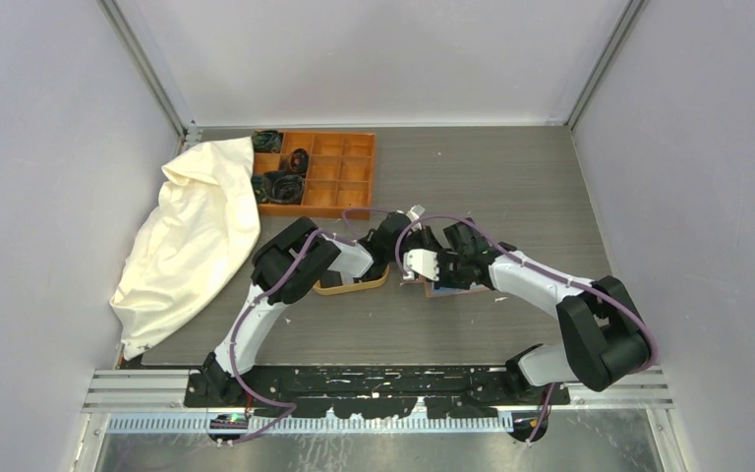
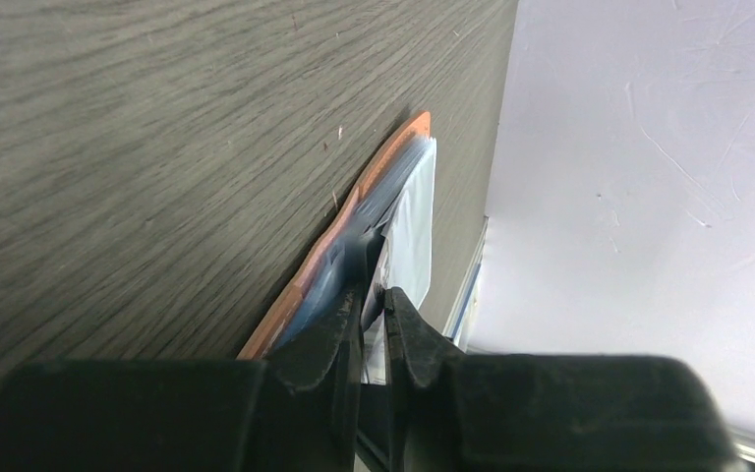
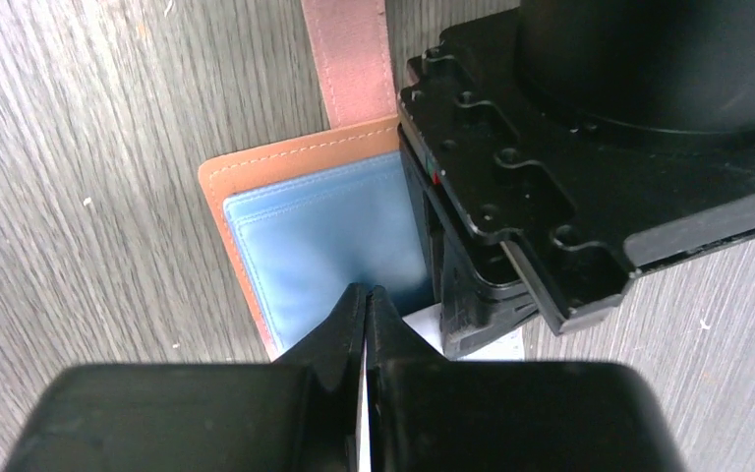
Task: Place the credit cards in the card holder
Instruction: Insert the credit card into the card holder.
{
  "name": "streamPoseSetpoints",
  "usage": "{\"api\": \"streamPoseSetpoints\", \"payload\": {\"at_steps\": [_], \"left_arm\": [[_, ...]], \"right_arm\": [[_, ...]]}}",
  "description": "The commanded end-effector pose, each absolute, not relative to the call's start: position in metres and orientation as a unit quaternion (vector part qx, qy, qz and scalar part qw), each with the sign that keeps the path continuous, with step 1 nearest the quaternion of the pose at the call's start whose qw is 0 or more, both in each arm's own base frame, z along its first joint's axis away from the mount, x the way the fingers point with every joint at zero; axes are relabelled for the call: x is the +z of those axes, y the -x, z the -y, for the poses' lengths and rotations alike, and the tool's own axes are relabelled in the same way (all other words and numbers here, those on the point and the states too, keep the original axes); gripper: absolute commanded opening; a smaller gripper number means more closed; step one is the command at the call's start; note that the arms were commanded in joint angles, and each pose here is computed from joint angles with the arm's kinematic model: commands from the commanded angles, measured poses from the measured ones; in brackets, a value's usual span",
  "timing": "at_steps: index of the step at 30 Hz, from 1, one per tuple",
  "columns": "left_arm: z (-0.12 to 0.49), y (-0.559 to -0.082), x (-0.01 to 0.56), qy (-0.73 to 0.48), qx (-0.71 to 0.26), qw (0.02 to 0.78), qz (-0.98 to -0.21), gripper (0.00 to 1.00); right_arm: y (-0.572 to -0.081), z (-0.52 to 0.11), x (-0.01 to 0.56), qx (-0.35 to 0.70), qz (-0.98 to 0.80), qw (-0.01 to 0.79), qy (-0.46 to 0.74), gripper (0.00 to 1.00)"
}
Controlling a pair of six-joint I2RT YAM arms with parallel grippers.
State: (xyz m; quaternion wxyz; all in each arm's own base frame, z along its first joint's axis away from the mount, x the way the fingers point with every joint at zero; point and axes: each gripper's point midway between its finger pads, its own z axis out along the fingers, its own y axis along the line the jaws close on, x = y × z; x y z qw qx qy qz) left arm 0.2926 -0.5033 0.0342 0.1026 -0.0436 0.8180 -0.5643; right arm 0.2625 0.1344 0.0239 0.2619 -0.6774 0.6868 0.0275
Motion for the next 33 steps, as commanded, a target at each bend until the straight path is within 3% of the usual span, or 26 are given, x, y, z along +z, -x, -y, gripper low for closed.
{"api": "streamPoseSetpoints", "payload": {"at_steps": [1, 14, 19, 26, 33], "left_arm": [[0.505, -0.291, 0.026, 0.039, -0.560, 0.094, -0.823, 0.16], [0.504, -0.293, 0.035, 0.033, -0.559, 0.101, -0.822, 0.21], [0.501, -0.295, 0.050, 0.021, -0.556, 0.116, -0.823, 0.24], [0.487, -0.295, 0.090, -0.018, -0.549, 0.180, -0.816, 0.26], [0.457, -0.288, 0.135, -0.066, -0.534, 0.267, -0.800, 0.28]], "right_arm": [[-0.267, -0.111, 0.027, -0.011, -0.687, 0.227, 0.690, 0.06], [-0.278, -0.075, 0.034, -0.045, -0.730, 0.209, 0.650, 0.07], [-0.271, -0.092, 0.060, 0.041, -0.748, 0.266, 0.606, 0.08], [-0.267, -0.102, 0.094, 0.118, -0.765, 0.331, 0.540, 0.17], [-0.286, -0.094, 0.096, 0.167, -0.854, 0.292, 0.398, 0.40]]}}
